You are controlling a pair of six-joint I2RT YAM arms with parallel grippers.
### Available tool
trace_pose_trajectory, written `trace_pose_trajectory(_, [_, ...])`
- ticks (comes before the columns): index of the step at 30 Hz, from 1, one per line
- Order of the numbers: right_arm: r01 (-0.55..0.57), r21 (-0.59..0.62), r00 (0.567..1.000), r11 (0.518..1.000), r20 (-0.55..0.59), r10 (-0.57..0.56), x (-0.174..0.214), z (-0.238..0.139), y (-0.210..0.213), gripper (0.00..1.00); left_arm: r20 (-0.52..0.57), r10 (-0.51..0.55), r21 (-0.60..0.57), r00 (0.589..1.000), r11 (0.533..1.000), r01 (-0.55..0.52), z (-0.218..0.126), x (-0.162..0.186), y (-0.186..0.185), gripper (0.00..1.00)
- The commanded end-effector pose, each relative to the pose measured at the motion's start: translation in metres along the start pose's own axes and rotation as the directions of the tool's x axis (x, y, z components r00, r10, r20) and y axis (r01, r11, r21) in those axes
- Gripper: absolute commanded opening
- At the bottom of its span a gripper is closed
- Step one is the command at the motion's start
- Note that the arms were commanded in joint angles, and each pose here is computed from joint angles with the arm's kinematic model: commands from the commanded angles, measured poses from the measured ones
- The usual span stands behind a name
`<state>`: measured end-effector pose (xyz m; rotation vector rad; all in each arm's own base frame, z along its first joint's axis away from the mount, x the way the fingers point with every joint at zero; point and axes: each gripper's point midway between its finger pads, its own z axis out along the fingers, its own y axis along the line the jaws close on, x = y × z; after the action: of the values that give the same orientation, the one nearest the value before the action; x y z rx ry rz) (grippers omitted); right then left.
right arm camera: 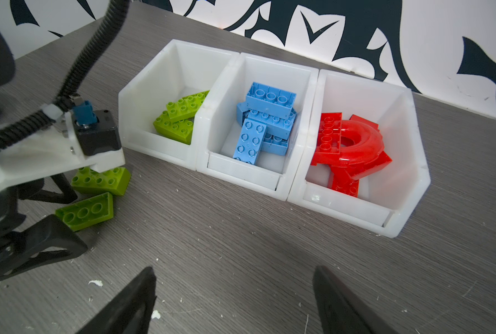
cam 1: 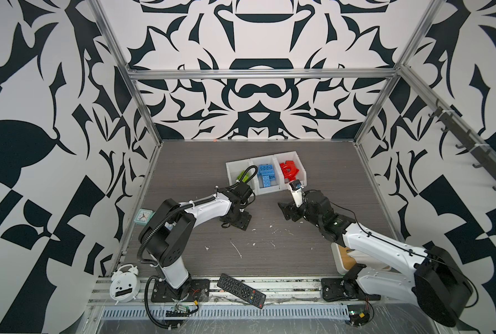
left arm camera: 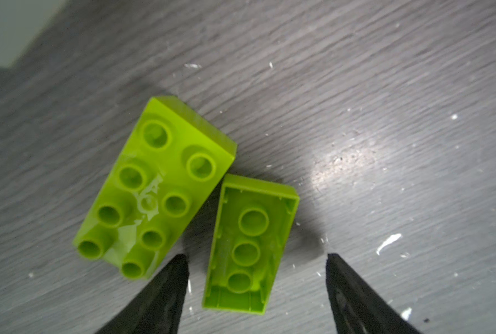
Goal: Sort the legos into containers by color
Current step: 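Move the left gripper back to the remaining lime-green bricks and grasp one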
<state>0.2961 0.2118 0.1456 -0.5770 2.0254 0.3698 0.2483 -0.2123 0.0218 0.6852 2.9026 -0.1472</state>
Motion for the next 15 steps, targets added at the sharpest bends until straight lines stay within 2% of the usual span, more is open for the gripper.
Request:
trace_pose_trajectory(1, [-0.006, 0.007, 0.998, 1.000, 0.058, 0.006, -0.0199, -0.0044, -0.0016, 0.87, 0.011, -0.002, 0.011, 1.000, 1.000, 0.002, -0.0031, -0.0087, -0.0031, 0.76])
trace_pose_trajectory(15, [-0.005, 0.011, 0.998, 1.000, 0.055, 0.004, -0.0196, -0.0043, -0.0022, 0.87, -0.017, 0.021, -0.010, 1.000, 1.000, -0.021, 0.0020, -0.0098, -0.0025, 0.59])
